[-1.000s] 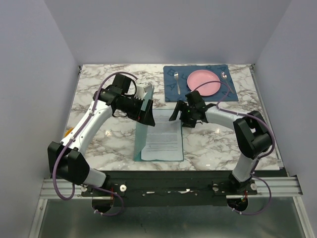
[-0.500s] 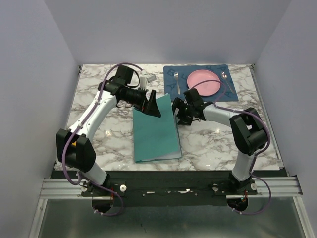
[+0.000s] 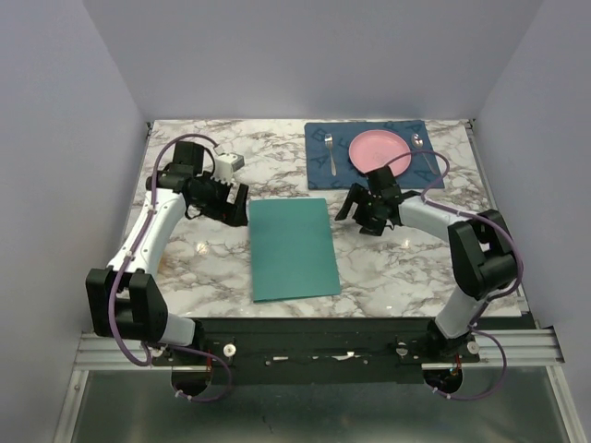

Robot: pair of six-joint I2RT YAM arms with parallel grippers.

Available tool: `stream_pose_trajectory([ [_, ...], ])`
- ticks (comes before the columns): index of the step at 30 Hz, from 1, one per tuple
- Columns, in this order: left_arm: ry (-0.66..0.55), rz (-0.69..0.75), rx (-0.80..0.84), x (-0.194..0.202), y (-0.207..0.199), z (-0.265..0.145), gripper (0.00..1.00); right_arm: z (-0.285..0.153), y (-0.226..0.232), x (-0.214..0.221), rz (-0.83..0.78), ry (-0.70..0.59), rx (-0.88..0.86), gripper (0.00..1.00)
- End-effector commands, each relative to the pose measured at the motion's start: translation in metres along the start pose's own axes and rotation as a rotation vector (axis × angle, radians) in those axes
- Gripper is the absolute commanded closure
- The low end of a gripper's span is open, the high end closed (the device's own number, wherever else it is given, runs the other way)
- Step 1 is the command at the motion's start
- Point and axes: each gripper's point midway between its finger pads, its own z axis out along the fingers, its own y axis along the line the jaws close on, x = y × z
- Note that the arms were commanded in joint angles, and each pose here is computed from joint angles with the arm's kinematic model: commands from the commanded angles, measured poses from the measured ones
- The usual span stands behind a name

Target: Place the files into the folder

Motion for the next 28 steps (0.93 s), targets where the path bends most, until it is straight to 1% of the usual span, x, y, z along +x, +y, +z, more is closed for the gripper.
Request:
stream_pose_trajectory([
  [1, 0.082, 0.056, -0.173, 0.026, 0.038, 0.010, 0.03, -0.009, -0.052, 0.028, -0.070, 0.077, 0.182, 0.09],
  [4, 0.086, 0.043, -0.185, 0.032, 0.040, 0.013, 0.08, -0.023, -0.039, 0.023, -0.116, 0.039, 0.113, 0.16],
  [7, 0.061, 0.025, -0.166, 0.029, 0.034, 0.012, 0.12, -0.036, -0.015, 0.022, -0.222, 0.011, -0.012, 0.18],
  [9, 0.044, 0.018, -0.165, 0.025, 0.032, 0.011, 0.12, -0.052, 0.005, 0.023, -0.331, -0.042, -0.079, 0.15],
  [10, 0.035, 0.015, -0.168, 0.023, 0.033, 0.011, 0.07, -0.058, 0.017, 0.030, -0.385, -0.054, -0.109, 0.10],
  [11, 0.028, 0.002, -0.179, 0.021, 0.034, 0.010, 0.05, -0.067, 0.026, 0.030, -0.434, -0.082, -0.132, 0.00],
  [12, 0.021, -0.004, -0.186, 0.019, 0.035, 0.010, 0.01, -0.071, 0.031, 0.029, -0.459, -0.106, -0.131, 0.00],
  [13, 0.009, -0.006, -0.193, 0.017, 0.036, 0.010, 0.01, -0.075, 0.040, 0.034, -0.491, -0.108, -0.151, 0.00],
  [17, -0.036, -0.005, -0.216, 0.016, 0.039, 0.012, 0.01, -0.086, 0.054, 0.036, -0.538, -0.120, -0.190, 0.00],
  [20, -0.092, -0.002, -0.232, 0.009, 0.038, 0.007, 0.01, -0.094, 0.059, 0.037, -0.562, -0.135, -0.218, 0.00],
  [28, -0.124, -0.006, -0.252, 0.006, 0.040, 0.004, 0.01, -0.110, 0.060, 0.034, -0.589, -0.201, -0.250, 0.00],
])
